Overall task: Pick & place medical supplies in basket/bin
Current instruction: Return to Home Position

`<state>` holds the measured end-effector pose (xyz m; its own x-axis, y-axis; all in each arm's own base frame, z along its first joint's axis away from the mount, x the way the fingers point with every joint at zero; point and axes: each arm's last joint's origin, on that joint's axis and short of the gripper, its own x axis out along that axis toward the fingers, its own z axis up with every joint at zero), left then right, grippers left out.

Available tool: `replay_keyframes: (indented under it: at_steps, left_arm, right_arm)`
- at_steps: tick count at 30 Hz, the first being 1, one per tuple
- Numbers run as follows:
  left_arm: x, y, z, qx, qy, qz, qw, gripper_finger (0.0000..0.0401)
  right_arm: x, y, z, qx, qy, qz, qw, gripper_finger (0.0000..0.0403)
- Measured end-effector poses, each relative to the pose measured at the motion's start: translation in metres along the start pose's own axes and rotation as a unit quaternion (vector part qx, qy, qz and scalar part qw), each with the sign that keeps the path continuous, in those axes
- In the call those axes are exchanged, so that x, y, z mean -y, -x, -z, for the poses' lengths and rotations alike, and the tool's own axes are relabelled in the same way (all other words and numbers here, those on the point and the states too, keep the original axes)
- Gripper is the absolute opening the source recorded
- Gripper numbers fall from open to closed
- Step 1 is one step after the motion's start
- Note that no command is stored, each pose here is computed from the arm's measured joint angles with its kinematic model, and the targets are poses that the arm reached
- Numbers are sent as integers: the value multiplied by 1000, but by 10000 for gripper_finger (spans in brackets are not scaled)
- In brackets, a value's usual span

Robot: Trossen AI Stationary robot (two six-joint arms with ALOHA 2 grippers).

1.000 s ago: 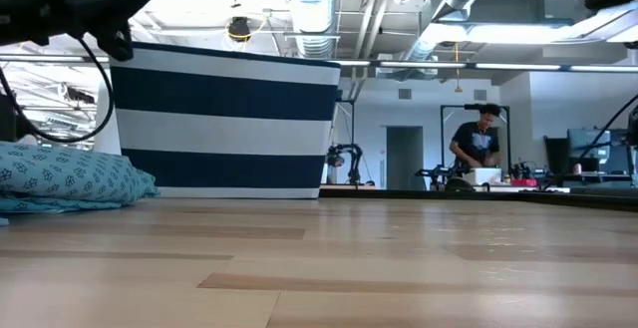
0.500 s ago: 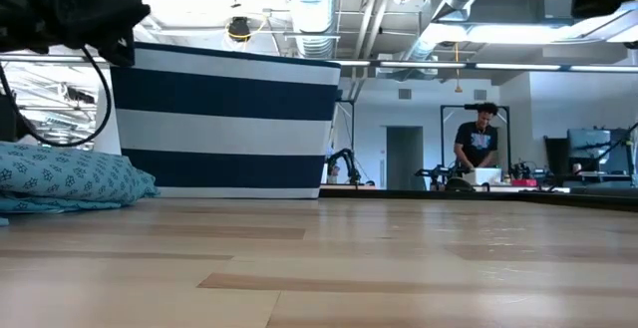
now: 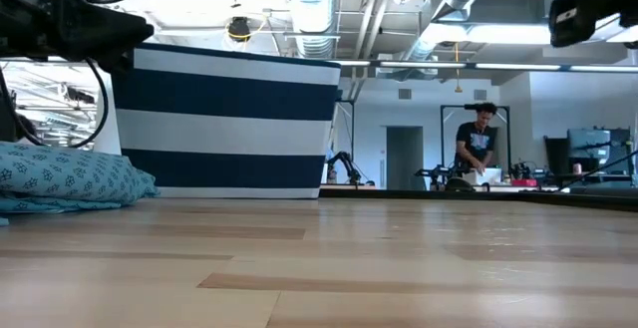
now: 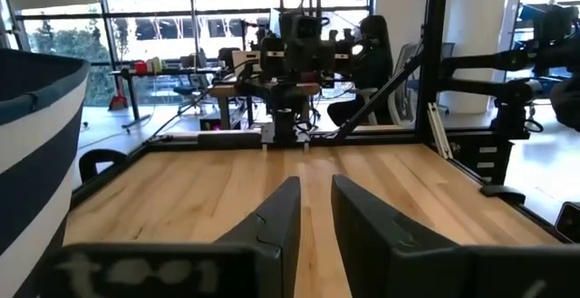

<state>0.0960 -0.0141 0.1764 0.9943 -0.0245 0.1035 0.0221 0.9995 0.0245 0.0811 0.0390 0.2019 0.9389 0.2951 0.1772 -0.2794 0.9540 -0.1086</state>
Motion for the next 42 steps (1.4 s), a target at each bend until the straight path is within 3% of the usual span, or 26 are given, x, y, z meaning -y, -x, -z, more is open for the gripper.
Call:
replay_keyframes:
  at_steps: [8, 19, 24, 42]
  left_arm:
    - [0, 0, -6, 31, 4, -2, 1000, 55]
    - [0, 0, -2, 13, 2, -1, 1000, 55]
    - [0, 0, 5, -24, -5, 1, 1000, 55]
    - [0, 0, 6, -31, -5, 3, 1000, 55]
  right_arm:
    - [2, -3, 25, -27, -7, 27, 999, 129]
    - [6, -3, 29, -44, -45, 54, 997, 129]
    - [6, -3, 31, -55, -43, 54, 996, 129]
    - [6, -3, 33, -65, -42, 53, 996, 129]
